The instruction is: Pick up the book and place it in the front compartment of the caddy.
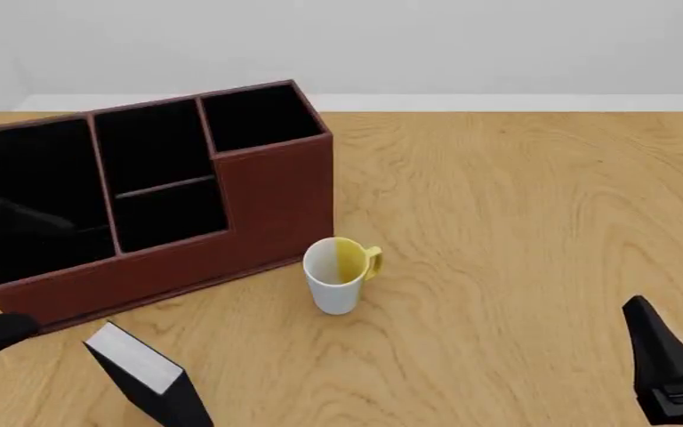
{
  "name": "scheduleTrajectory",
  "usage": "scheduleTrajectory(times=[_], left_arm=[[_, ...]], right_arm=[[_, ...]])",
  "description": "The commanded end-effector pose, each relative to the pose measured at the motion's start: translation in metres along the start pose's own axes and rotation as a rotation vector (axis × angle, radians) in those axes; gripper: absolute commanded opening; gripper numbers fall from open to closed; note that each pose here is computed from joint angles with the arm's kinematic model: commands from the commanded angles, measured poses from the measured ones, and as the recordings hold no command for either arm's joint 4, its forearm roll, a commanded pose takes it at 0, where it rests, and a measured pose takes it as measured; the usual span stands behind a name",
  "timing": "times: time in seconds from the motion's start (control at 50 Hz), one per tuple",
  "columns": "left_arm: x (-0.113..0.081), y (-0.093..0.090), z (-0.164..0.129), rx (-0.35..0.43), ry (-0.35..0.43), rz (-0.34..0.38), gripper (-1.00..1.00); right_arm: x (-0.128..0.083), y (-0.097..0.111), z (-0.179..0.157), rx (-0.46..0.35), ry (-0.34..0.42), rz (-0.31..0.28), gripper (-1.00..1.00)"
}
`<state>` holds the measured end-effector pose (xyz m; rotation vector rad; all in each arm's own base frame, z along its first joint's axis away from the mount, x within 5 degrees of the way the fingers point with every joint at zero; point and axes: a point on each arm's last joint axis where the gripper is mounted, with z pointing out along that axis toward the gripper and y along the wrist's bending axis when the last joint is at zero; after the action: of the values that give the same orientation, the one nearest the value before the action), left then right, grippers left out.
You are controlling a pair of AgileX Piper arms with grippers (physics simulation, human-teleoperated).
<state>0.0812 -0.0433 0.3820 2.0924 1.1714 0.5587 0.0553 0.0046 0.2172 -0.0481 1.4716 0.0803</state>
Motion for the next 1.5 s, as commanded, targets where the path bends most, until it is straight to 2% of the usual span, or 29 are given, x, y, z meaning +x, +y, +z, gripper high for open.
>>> scheduleTrajectory(times=[0.02, 0.08, 0.14, 0.2, 0.22, 0.26, 0.3, 0.34, 0.36, 0.44, 0.48, 0.5, 0.54, 0.58, 0.64, 0.78, 0.82, 0.92, 1.06, 1.26, 1.34, 1.5], left_arm=[[0.006, 0.009, 0.012, 0.118, 0.026, 0.057, 1.0], [0.006, 0.006, 0.017, 0.142, 0.021, 0.06, 1.0], [-0.001, 0.003, 0.023, 0.162, -0.021, 0.083, 1.0], [0.0, -0.001, 0.028, 0.187, -0.018, 0.093, 1.0], [0.002, -0.011, 0.037, 0.23, -0.013, 0.118, 1.0], [-0.004, 0.0, 0.035, 0.214, -0.039, 0.07, 1.0], [-0.003, -0.004, 0.038, 0.228, -0.035, 0.087, 1.0], [-0.007, -0.002, 0.04, 0.237, -0.052, 0.063, 1.0], [-0.012, 0.006, 0.037, 0.217, -0.076, 0.043, 1.0], [-0.01, 0.003, 0.044, 0.242, -0.064, 0.051, 1.0], [-0.004, -0.007, 0.054, 0.27, -0.043, 0.09, 1.0], [-0.006, -0.001, 0.057, 0.268, -0.049, 0.053, 1.0], [-0.009, 0.005, 0.058, 0.259, -0.056, 0.026, 1.0], [-0.006, 0.002, 0.063, 0.257, -0.047, 0.052, 1.0], [-0.007, 0.004, 0.072, 0.25, -0.047, 0.032, 1.0], [-0.011, -0.007, 0.086, 0.257, -0.055, 0.018, 1.0], [-0.011, -0.016, 0.092, 0.284, -0.056, 0.019, 1.0], [-0.013, -0.018, 0.095, 0.306, -0.06, 0.02, 1.0], [-0.006, -0.017, 0.097, 0.338, -0.039, 0.014, 1.0], [0.017, -0.022, 0.101, 0.388, 0.026, 0.018, 1.0], [0.016, -0.019, 0.106, 0.38, 0.023, 0.002, 1.0], [0.025, -0.026, 0.118, 0.411, 0.042, 0.006, 1.0]], right_arm=[[0.001, 0.0, 0.0, 0.002, 0.001, -0.001, 1.0], [0.001, 0.0, 0.0, 0.002, 0.002, -0.003, 1.0], [0.002, 0.0, 0.0, 0.003, 0.002, -0.01, 1.0], [0.002, 0.0, 0.0, 0.006, 0.005, -0.011, 1.0], [0.002, 0.0, 0.0, 0.007, 0.005, -0.012, 1.0], [0.002, -0.001, 0.0, 0.011, 0.004, -0.01, 1.0], [0.002, -0.001, 0.0, 0.013, 0.003, -0.011, 1.0], [0.003, -0.001, 0.0, 0.014, 0.005, -0.01, 1.0], [0.003, -0.001, 0.0, 0.013, 0.007, -0.011, 1.0], [0.003, -0.001, 0.0, 0.008, 0.008, -0.009, 1.0], [0.004, 0.0, 0.0, 0.005, 0.01, -0.012, 1.0], [0.004, 0.0, 0.0, 0.006, 0.01, -0.011, 1.0], [0.004, 0.0, 0.0, 0.008, 0.009, -0.015, 1.0], [0.004, -0.001, 0.0, 0.009, 0.01, -0.013, 1.0], [0.003, 0.0, 0.0, 0.003, 0.006, -0.023, 1.0], [0.004, 0.0, 0.0, 0.005, 0.008, -0.026, 1.0], [0.004, 0.0, 0.0, 0.004, 0.008, -0.03, 1.0], [0.004, 0.0, 0.0, 0.006, 0.009, -0.032, 1.0], [0.004, 0.0, 0.0, 0.007, 0.009, -0.032, 1.0], [0.004, 0.0, 0.0, 0.002, 0.012, -0.028, 1.0], [0.004, 0.0, 0.0, 0.005, 0.012, -0.027, 1.0], [0.004, 0.0, 0.0, 0.007, 0.012, -0.03, 1.0]])
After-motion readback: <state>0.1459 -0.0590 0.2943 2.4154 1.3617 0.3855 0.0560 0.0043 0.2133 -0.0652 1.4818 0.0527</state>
